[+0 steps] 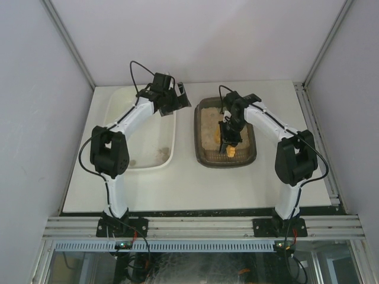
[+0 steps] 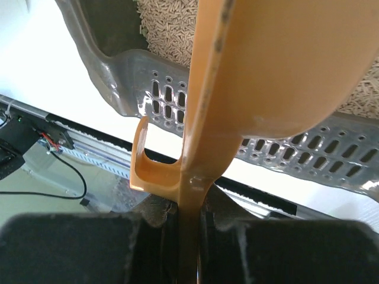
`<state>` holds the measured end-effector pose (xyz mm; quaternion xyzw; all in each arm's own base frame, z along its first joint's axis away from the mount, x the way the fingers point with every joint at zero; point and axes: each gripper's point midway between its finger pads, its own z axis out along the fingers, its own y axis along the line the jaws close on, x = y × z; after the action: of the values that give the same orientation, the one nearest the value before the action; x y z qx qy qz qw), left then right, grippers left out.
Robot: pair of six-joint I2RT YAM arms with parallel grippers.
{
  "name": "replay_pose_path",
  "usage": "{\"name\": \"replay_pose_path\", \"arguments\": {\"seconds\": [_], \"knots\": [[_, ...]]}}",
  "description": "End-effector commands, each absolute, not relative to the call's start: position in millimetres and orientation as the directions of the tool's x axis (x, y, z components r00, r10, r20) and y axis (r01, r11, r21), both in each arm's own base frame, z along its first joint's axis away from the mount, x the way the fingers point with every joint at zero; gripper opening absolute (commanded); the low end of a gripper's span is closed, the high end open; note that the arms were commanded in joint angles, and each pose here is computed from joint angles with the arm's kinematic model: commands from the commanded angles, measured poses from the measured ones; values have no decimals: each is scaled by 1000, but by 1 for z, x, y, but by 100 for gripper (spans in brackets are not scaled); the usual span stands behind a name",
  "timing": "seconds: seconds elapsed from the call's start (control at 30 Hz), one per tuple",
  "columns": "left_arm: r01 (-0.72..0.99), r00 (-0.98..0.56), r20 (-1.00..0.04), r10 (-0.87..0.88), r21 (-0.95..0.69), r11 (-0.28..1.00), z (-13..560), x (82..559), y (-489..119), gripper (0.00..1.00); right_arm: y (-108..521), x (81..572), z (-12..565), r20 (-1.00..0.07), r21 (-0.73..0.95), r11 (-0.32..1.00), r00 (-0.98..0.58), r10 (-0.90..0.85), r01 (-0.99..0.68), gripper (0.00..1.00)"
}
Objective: Clean the litter box
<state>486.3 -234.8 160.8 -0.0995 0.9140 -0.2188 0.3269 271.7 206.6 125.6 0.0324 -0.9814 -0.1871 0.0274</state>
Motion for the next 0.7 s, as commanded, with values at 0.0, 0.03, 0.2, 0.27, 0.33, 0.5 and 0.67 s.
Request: {"name": "replay_pose_path", "arguments": {"seconds": [0.0, 0.03, 0.2, 0.27, 0.33, 0.5, 0.67], "knots": [[-49, -716, -576, -395, -522, 852, 193, 479, -237, 100, 216, 266, 119, 97, 395, 917, -990, -103, -57, 0], [-49, -715, -577, -395, -522, 851, 194, 479, -237, 100, 215, 266, 116, 101, 384, 921, -989, -104, -58, 0], [-40, -703, -596, -387, -510, 859, 198, 479, -233, 100, 214, 261, 106, 140, 368, 929, -985, -101, -43, 0], [-38, -703, -597, -386, -510, 859, 199, 478, -234, 100, 211, 261, 103, 139, 347, 937, -986, -97, -43, 0], [-37, -702, -598, -386, -511, 859, 199, 478, -234, 100, 211, 263, 100, 143, 339, 940, -986, -90, -37, 0], [-46, -710, -591, -383, -504, 863, 191, 478, -233, 100, 216, 277, 90, 152, 315, 948, -984, -92, -40, 0], [-36, -705, -615, -352, -465, 884, 186, 477, -227, 100, 227, 296, 82, 144, 311, 950, -986, -87, -38, 0]]}}
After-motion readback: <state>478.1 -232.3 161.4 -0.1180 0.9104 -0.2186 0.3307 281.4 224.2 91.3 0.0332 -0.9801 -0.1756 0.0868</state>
